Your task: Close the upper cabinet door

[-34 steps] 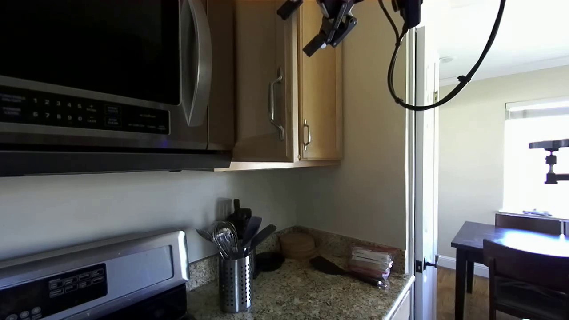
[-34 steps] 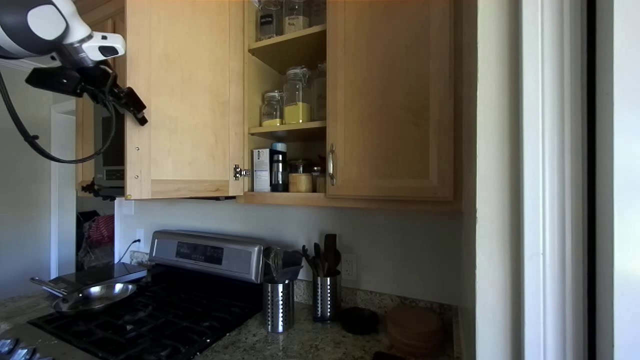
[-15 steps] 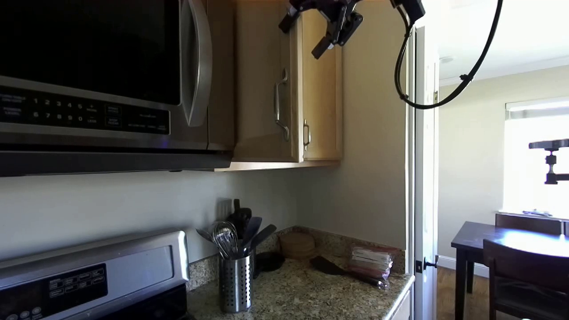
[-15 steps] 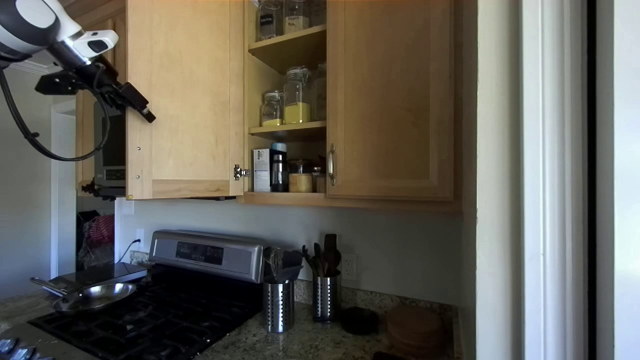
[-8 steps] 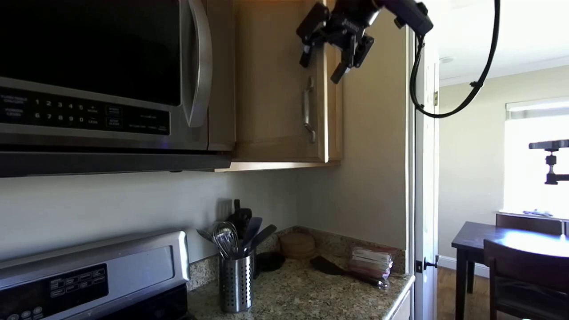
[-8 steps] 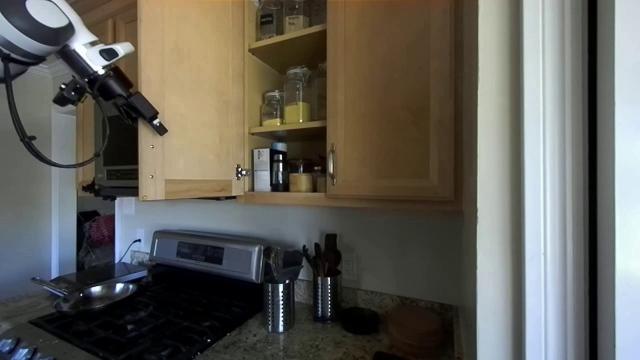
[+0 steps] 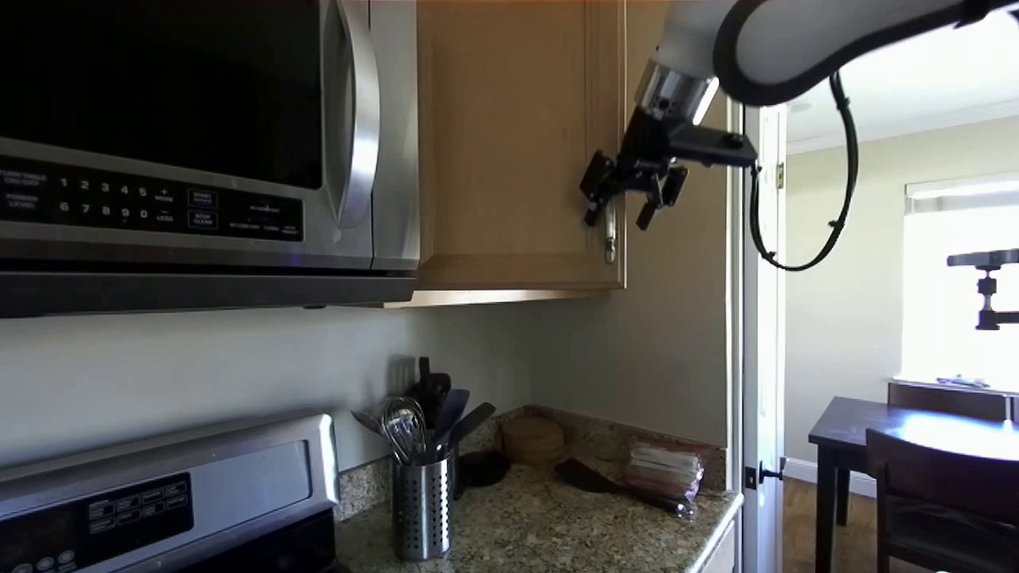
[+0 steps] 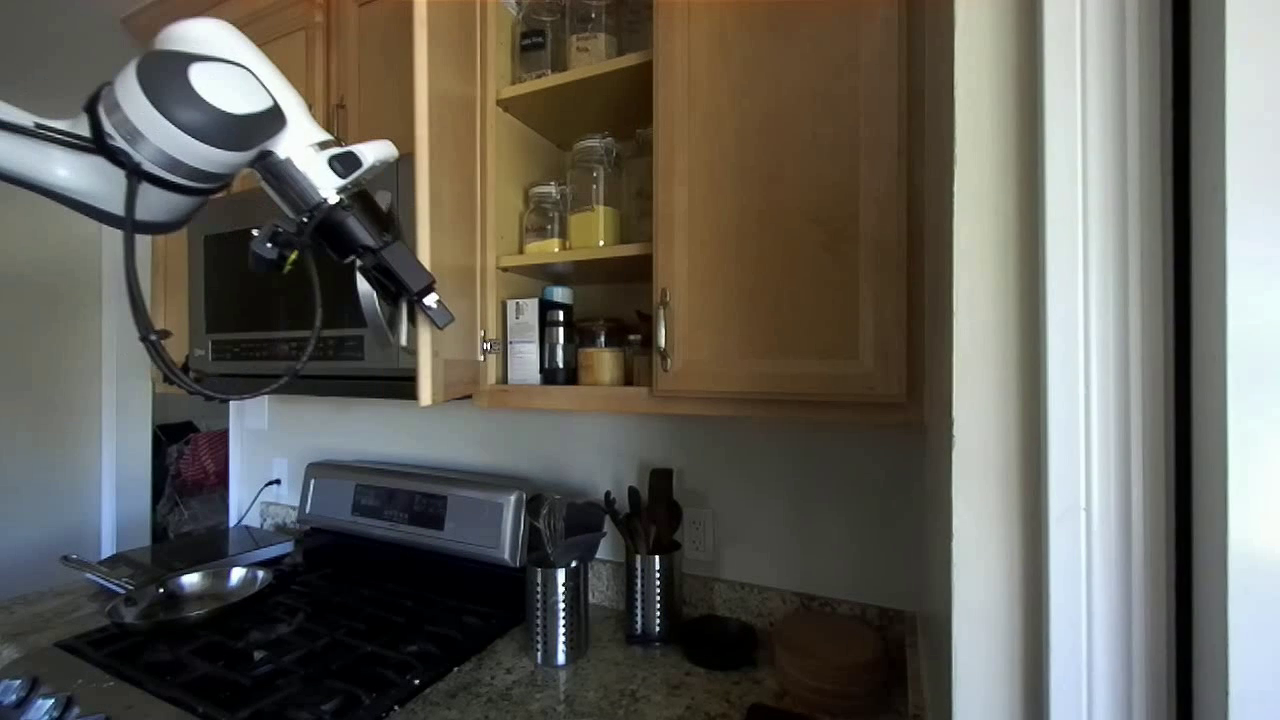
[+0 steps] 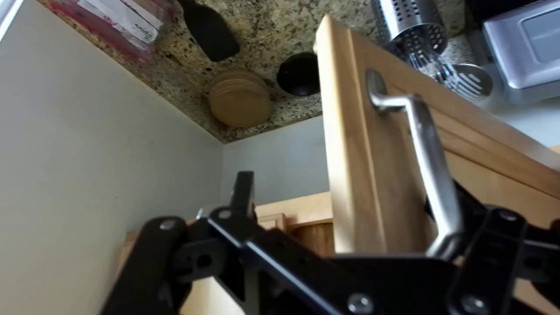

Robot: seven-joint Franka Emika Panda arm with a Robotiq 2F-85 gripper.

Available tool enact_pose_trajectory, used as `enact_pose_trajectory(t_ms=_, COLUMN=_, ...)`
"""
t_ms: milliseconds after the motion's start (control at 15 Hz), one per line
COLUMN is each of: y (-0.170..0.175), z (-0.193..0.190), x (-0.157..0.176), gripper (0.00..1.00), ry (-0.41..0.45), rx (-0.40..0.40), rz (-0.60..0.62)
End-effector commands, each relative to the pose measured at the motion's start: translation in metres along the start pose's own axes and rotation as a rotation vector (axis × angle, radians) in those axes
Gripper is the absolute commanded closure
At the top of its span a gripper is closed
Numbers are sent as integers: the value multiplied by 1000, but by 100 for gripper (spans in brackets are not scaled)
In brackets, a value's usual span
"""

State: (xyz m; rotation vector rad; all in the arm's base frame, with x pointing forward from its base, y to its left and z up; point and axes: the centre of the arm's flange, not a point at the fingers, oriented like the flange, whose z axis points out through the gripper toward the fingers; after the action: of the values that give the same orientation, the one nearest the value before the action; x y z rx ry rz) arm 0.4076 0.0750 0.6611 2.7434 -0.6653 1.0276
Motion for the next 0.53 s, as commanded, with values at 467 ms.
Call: enact_pose_trajectory(t_ms=467, y=-1, z=64, x=24, gripper=0, ry=-102, rx=50, rz=6)
